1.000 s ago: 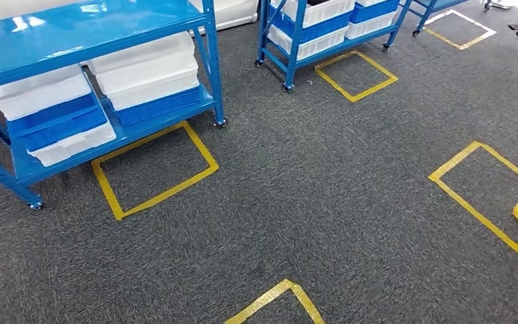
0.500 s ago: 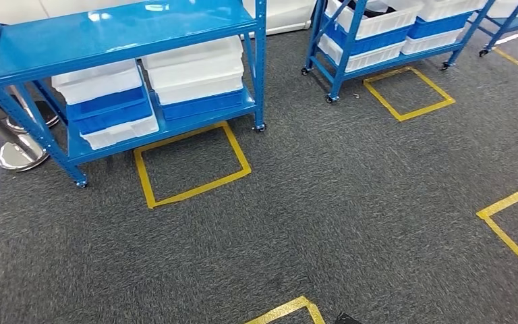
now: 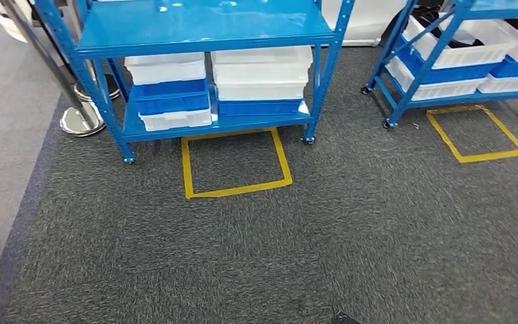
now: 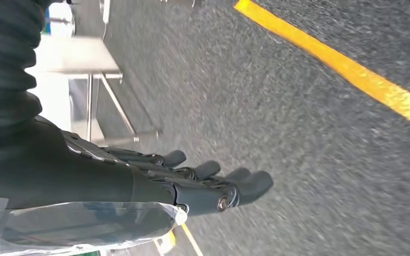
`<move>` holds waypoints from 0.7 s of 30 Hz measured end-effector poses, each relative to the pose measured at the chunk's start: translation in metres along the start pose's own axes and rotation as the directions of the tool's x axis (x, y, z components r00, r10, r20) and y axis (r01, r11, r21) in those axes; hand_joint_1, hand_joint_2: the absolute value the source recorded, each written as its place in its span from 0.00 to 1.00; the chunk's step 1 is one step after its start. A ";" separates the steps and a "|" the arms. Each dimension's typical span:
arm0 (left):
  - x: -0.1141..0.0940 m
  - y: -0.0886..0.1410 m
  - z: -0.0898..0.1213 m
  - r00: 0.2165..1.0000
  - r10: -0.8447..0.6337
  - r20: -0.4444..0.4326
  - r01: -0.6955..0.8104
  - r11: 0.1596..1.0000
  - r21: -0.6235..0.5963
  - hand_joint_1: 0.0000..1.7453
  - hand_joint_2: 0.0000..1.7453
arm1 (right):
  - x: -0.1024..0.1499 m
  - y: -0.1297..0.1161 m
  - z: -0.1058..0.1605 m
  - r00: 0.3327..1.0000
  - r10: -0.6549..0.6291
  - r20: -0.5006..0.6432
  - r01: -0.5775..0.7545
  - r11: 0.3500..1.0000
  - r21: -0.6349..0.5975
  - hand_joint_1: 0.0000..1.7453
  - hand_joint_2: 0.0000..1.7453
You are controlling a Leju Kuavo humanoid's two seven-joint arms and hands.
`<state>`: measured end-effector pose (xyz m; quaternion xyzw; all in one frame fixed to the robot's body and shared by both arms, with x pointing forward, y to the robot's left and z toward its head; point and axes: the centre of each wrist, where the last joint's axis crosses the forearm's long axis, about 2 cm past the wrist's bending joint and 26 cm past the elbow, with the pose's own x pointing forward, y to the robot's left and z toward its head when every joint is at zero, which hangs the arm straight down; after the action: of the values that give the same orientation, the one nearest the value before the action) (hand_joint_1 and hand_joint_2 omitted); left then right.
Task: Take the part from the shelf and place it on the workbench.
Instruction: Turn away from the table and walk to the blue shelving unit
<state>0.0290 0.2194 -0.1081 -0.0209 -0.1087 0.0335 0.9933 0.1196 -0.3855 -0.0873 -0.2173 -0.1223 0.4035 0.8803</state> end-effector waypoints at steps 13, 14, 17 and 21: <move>-0.001 -0.001 0.000 1.000 0.002 0.004 -0.002 1.000 0.018 0.00 0.00 | -0.006 0.001 0.000 1.000 0.000 -0.006 0.000 1.000 0.003 0.00 1.00; 0.000 -0.002 0.000 1.000 0.002 0.006 -0.002 1.000 0.018 0.00 0.00 | -0.006 0.001 0.000 1.000 -0.001 -0.008 0.001 1.000 0.004 0.00 1.00; 0.000 -0.003 0.000 1.000 0.002 0.005 -0.002 1.000 0.015 0.00 0.00 | -0.007 0.002 0.000 1.000 -0.004 -0.012 0.004 1.000 0.005 0.00 1.00; -0.003 -0.003 0.001 1.000 0.003 -0.001 -0.003 1.000 0.015 0.00 0.00 | -0.006 0.002 0.000 1.000 -0.010 -0.013 0.010 1.000 0.005 0.00 1.00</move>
<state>0.0265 0.2163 -0.1078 -0.0138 -0.1077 0.0355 0.9935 0.1139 -0.3889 -0.0883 -0.2168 -0.1167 0.3982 0.8836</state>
